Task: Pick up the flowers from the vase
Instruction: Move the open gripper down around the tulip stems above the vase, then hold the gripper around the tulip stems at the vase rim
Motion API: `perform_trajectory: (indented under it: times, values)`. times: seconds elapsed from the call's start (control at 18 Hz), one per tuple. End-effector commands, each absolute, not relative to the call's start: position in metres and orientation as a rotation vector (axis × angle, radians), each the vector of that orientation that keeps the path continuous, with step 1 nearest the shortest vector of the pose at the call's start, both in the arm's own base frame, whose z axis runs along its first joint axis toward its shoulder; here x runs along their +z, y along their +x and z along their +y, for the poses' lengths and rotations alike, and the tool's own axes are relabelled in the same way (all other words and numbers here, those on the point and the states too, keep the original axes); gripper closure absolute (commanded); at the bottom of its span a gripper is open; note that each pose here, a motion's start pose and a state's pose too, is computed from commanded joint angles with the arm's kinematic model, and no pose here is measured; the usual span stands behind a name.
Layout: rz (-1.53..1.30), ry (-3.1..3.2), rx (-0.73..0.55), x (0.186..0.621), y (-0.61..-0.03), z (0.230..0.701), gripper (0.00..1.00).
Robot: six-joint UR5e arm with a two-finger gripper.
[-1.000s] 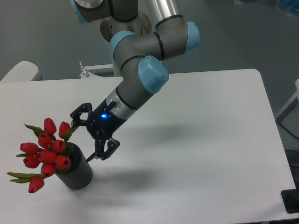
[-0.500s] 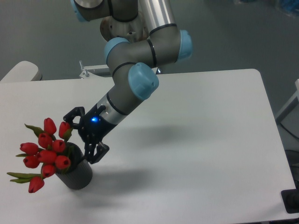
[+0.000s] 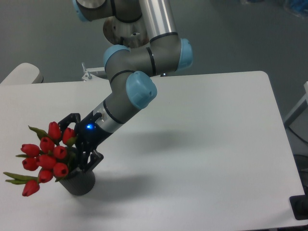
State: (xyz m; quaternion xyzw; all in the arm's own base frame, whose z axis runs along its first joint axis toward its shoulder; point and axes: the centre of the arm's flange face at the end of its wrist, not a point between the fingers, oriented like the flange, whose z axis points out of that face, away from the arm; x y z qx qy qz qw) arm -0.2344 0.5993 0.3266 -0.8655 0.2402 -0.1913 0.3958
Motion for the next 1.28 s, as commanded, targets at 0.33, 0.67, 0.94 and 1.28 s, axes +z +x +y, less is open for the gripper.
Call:
perform_trajectory:
  times: [0.33, 0.67, 0.94, 1.28]
  values:
    - [0.606, -2.192, -0.482, 0.3290, -0.2356, 0.5994, 0.00]
    - [0.601, -2.192, -0.489, 0.3276, -0.2353, 0.5994, 0.00]
    - [0.598, -2.188, -0.493, 0.3272, -0.2353, 0.5997, 0.00]
    - [0.598, -2.185, -0.494, 0.3274, -0.2351, 0.5998, 0.00]
